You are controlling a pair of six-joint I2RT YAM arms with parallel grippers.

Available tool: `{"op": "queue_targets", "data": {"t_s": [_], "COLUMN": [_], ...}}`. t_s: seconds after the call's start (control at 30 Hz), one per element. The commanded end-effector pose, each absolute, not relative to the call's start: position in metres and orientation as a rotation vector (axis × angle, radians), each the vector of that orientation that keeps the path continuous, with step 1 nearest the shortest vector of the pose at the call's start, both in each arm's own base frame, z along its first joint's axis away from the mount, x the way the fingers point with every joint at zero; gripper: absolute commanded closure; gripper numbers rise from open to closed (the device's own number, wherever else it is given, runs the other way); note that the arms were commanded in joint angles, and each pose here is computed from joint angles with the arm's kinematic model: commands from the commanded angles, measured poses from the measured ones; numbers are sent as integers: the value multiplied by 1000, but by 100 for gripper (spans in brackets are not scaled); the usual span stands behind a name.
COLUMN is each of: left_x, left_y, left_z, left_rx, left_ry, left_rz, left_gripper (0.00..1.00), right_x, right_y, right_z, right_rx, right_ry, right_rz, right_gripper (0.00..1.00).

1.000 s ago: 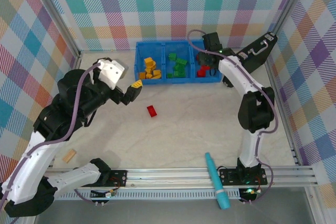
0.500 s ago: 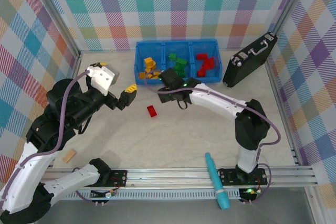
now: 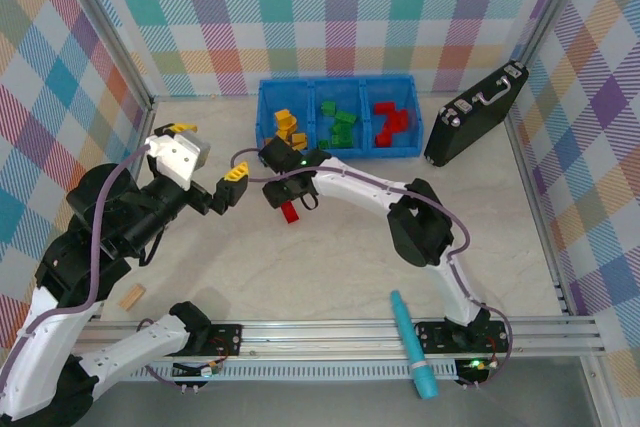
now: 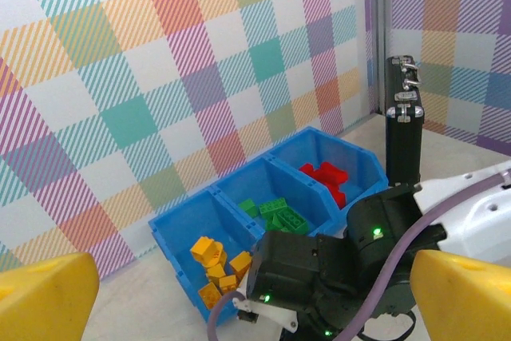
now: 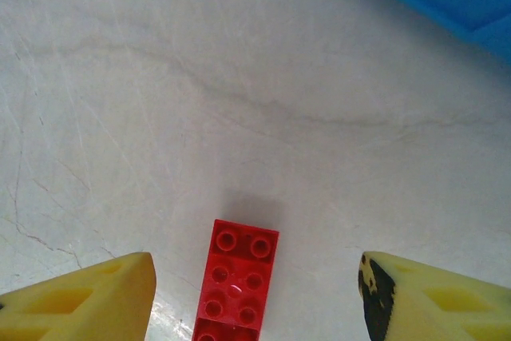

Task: Sort the legos into containers by color
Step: Pick up the lego from the center of the table.

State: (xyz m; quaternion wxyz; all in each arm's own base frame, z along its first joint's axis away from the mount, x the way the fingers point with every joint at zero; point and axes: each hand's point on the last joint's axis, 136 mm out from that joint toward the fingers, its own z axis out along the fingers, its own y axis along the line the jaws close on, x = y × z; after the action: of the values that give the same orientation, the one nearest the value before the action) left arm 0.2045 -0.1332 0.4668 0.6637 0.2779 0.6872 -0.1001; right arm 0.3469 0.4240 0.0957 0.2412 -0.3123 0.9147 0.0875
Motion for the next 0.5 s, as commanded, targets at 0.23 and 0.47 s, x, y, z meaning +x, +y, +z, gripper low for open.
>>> {"op": "queue_targets", "data": {"t_s": [0.23,0.47], "left_x": [210,214], "left_y": [-139,-142], "left_z": [465,461], "left_rx": [629,635], "left_ry": [1555,1575], "left_rz": [-228,-228], "left_gripper": [0,0], "right_x": [326,324], "right_y": [428,425], "right_z": [58,39], "right_rx": [-861,-883], "right_ry": [2636,2671], "right_rz": [272,241], "right_gripper": [31,30]}}
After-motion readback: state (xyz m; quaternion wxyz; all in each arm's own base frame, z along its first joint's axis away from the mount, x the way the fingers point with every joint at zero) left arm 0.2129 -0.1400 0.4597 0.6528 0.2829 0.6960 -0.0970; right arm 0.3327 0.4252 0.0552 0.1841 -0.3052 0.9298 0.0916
